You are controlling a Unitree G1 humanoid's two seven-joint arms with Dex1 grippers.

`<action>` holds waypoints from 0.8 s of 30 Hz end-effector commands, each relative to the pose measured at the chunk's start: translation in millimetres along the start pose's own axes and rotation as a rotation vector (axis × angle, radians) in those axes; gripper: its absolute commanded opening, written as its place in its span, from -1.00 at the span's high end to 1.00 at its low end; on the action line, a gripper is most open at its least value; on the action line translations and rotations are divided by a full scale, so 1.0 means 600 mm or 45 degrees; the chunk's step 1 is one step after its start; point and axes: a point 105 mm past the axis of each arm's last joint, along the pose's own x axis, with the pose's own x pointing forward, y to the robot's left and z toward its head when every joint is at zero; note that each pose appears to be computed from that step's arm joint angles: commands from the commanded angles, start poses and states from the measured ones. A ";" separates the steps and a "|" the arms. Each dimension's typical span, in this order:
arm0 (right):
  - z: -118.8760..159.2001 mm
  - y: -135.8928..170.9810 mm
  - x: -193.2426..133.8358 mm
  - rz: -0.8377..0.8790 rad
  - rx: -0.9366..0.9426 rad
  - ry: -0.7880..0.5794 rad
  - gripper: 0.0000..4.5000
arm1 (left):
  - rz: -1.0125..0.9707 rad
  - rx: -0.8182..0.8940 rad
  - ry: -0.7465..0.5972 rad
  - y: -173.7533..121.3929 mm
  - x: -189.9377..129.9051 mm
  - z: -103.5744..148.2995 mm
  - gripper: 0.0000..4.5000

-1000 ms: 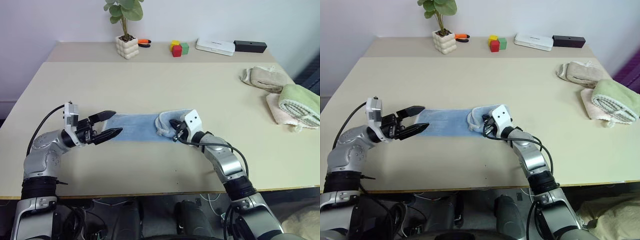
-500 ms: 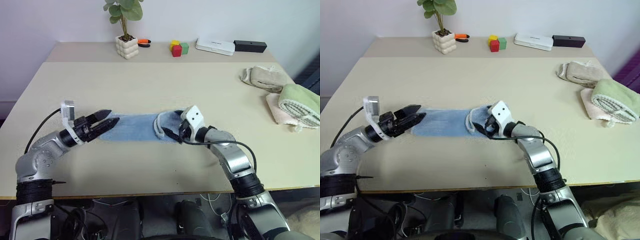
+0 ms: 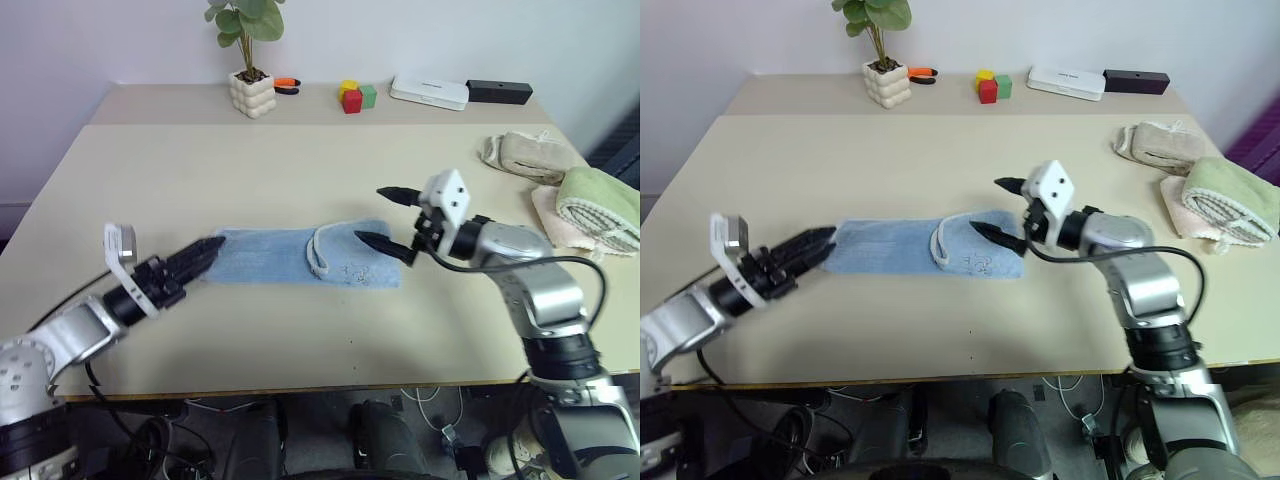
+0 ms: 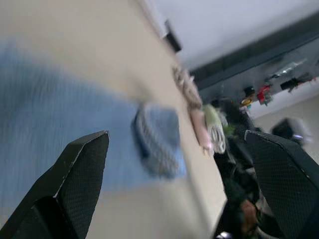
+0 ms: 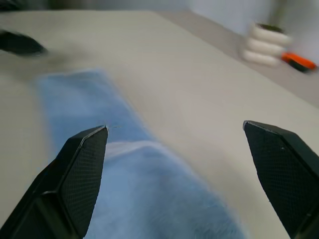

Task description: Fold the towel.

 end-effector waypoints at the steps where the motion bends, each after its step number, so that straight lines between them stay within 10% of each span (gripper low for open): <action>1: 0.032 0.009 -0.015 0.068 -0.078 -0.060 -0.96 | 0.047 -0.005 -0.130 -0.006 -0.004 0.008 -1.00; 9: 0.024 0.011 -0.006 0.068 -0.092 -0.047 -0.96 | 0.381 -0.403 -0.387 0.068 -0.029 -0.014 -1.00; 21: 0.023 0.009 0.008 0.044 -0.112 -0.053 -0.96 | 0.388 -0.526 -0.280 0.088 0.023 -0.023 -1.00; 24: 0.024 0.009 0.010 0.035 -0.119 -0.054 -1.00 | 0.354 -0.521 -0.178 0.080 0.042 -0.033 -0.63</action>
